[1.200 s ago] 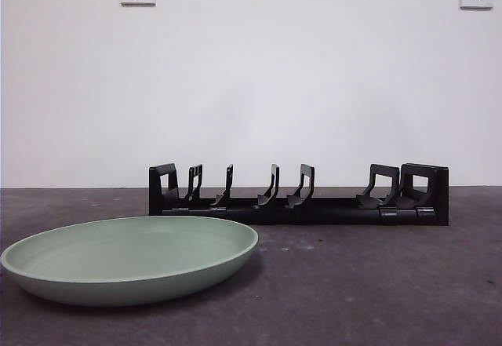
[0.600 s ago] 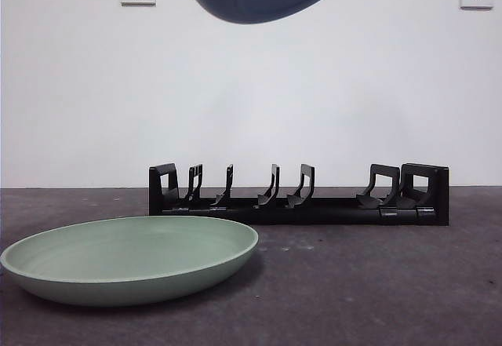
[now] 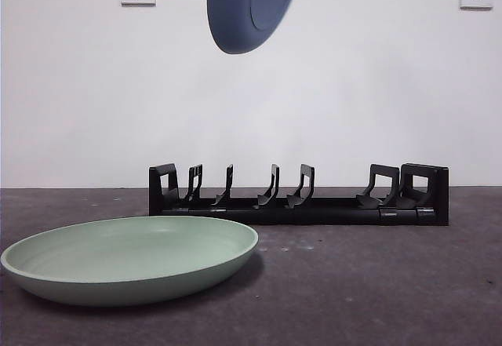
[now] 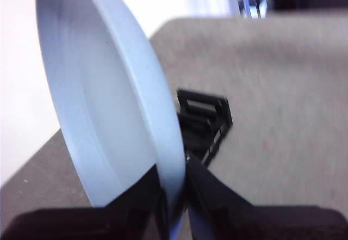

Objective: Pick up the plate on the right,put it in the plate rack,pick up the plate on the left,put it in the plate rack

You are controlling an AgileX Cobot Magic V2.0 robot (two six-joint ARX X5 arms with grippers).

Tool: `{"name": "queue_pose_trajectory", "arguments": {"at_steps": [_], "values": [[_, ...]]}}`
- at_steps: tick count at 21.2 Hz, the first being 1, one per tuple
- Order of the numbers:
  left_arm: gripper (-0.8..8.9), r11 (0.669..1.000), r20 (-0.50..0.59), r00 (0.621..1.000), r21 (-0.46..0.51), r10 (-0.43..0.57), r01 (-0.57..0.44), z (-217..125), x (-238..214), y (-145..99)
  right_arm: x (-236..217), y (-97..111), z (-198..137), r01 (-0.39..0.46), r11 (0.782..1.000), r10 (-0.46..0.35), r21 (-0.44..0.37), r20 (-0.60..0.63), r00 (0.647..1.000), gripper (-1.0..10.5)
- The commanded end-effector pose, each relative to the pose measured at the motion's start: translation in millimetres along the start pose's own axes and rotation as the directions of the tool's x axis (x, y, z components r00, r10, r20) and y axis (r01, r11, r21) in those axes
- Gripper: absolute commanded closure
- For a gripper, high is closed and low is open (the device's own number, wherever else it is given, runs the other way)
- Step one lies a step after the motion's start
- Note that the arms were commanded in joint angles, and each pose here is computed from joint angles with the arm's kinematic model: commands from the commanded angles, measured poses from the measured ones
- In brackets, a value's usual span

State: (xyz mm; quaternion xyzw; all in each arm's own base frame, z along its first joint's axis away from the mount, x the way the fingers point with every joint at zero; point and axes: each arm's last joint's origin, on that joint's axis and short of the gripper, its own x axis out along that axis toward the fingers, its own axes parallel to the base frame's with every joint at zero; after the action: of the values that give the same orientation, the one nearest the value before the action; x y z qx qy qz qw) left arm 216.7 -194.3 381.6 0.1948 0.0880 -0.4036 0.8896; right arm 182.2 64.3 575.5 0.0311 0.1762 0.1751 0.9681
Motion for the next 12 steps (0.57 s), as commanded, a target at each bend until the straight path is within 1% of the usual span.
{"name": "queue_pose_trajectory", "arguments": {"at_steps": [1,2,3,6,8,12], "values": [[8.22,0.970,0.085,0.996,-0.244,0.021,0.000,1.9,-1.7,18.9,-12.9,1.5,-1.1,-0.030,0.999,0.030,-0.015,0.006,1.000,4.4],[8.22,0.955,0.106,0.994,-0.297,0.032,0.000,1.4,-1.0,26.1,-16.4,2.8,-1.7,-0.072,0.997,0.072,-0.015,0.007,0.997,4.4],[8.22,0.945,0.109,0.993,-0.328,0.045,-0.006,0.1,0.6,29.9,-17.1,3.6,-2.2,-0.098,0.995,0.098,-0.014,0.002,0.995,4.4],[8.22,0.924,0.095,0.993,-0.381,0.071,-0.030,-6.1,8.6,38.6,-18.1,5.5,-5.8,-0.168,0.986,0.168,-0.011,-0.023,0.986,4.4],[8.22,0.919,0.070,0.995,-0.393,0.074,-0.041,-12.1,16.8,41.8,-15.8,6.8,-10.8,-0.209,0.978,0.208,-0.004,-0.058,0.976,4.4],[8.22,0.912,0.032,0.996,-0.406,0.083,-0.063,-23.2,36.6,44.6,-8.9,11.3,-28.9,-0.238,0.971,0.232,-0.020,-0.157,0.960,4.4]]}}
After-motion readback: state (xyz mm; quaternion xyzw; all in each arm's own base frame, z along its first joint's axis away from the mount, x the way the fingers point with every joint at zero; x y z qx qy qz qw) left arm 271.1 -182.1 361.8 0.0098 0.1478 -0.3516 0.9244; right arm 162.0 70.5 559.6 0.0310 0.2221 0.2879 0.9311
